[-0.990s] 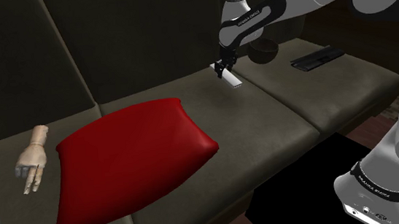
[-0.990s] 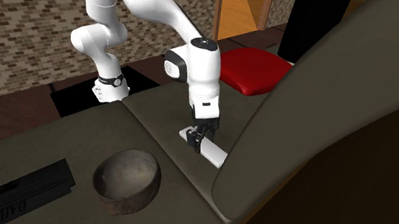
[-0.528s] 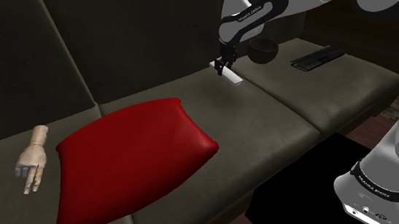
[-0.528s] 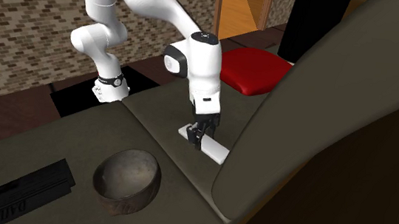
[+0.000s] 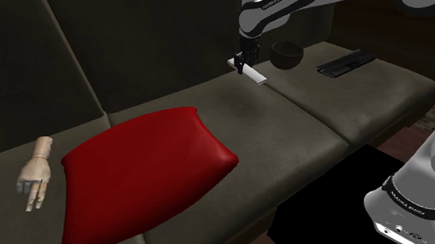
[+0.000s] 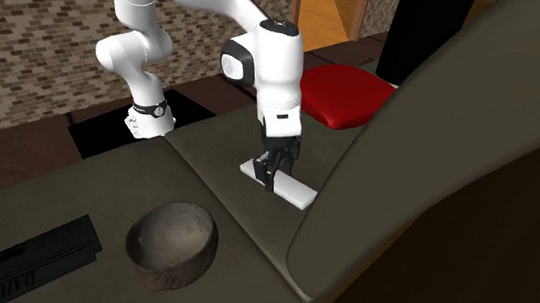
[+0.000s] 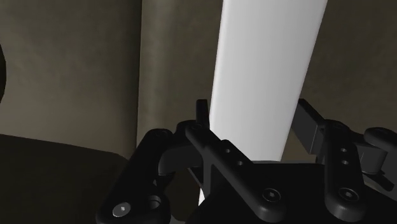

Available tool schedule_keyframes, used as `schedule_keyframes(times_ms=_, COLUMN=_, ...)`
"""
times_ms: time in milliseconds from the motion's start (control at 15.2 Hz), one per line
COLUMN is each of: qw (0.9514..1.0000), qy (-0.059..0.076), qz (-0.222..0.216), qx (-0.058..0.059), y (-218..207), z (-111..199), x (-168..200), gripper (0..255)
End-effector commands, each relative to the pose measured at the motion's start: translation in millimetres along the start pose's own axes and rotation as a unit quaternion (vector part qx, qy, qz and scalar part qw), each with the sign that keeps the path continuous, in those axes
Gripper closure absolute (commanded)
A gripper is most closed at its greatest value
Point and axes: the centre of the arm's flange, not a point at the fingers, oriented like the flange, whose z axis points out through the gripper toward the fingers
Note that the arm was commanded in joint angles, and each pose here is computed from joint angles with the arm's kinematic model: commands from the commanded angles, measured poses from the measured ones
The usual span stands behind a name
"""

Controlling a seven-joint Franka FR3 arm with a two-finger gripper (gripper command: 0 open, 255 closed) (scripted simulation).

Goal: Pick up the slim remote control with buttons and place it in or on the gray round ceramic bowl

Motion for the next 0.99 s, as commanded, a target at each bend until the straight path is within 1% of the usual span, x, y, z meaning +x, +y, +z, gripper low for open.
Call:
schedule_keyframes(times_ms=0, qw=1.0, qy=0.0, qz=0.0, qx=0.0, y=0.6, z=-11.5, x=0.9, gripper=255)
schedule_keyframes(times_ms=924, qw=1.0, qy=0.0, qz=0.0, qx=0.0, y=3.7, z=-84.7, x=10.9, gripper=255)
